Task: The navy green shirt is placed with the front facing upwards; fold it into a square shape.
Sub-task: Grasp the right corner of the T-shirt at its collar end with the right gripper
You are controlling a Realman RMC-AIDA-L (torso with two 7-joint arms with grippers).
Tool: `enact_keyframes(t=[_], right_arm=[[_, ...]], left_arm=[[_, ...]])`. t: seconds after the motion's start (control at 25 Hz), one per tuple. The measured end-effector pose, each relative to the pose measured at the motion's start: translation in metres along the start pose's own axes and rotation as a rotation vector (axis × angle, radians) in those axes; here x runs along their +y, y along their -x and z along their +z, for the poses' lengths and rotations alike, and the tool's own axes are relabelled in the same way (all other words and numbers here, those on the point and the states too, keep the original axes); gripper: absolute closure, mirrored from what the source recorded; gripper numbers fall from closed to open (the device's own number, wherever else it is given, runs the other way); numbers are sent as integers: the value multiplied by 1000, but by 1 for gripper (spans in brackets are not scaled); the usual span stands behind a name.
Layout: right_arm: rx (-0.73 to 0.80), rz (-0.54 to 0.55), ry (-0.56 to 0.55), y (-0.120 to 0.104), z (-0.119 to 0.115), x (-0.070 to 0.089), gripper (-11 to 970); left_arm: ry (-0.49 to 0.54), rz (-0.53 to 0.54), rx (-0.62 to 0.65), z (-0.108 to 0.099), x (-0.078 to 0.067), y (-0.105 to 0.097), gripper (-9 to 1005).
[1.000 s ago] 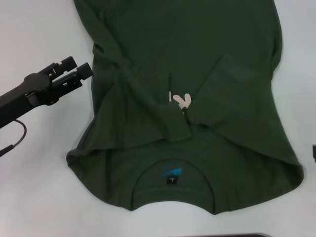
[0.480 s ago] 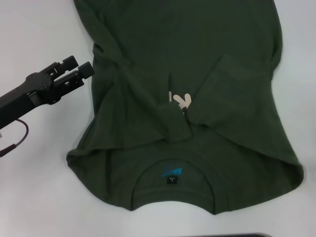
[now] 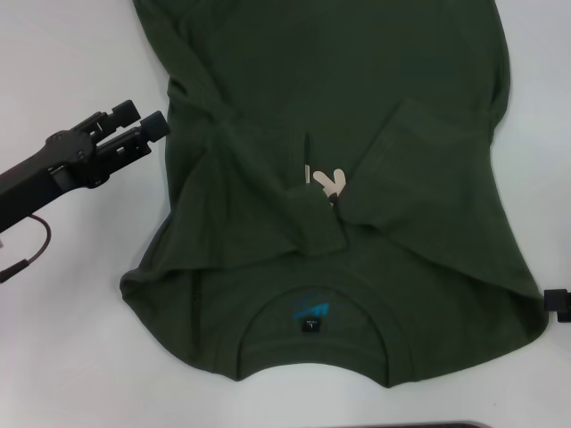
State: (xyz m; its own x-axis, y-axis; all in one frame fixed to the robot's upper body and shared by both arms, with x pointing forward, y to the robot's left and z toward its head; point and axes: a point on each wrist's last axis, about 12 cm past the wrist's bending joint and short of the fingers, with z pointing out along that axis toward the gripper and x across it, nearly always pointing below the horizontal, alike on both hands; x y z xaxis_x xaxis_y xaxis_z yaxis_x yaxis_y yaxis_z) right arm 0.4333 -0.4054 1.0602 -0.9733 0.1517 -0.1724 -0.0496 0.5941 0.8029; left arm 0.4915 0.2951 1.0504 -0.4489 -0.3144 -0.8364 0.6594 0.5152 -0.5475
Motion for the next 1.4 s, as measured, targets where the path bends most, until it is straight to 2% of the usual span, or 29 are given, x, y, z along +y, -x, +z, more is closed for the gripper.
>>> enact_keyframes(t=[0.84, 1.4], right_arm=[[17, 3, -18, 9, 21, 1, 238], [27, 6, -20, 10, 23, 2, 240]], left_arm=[[29, 4, -6, 0, 3, 1, 173], [34, 7, -17, 0, 4, 3, 173]])
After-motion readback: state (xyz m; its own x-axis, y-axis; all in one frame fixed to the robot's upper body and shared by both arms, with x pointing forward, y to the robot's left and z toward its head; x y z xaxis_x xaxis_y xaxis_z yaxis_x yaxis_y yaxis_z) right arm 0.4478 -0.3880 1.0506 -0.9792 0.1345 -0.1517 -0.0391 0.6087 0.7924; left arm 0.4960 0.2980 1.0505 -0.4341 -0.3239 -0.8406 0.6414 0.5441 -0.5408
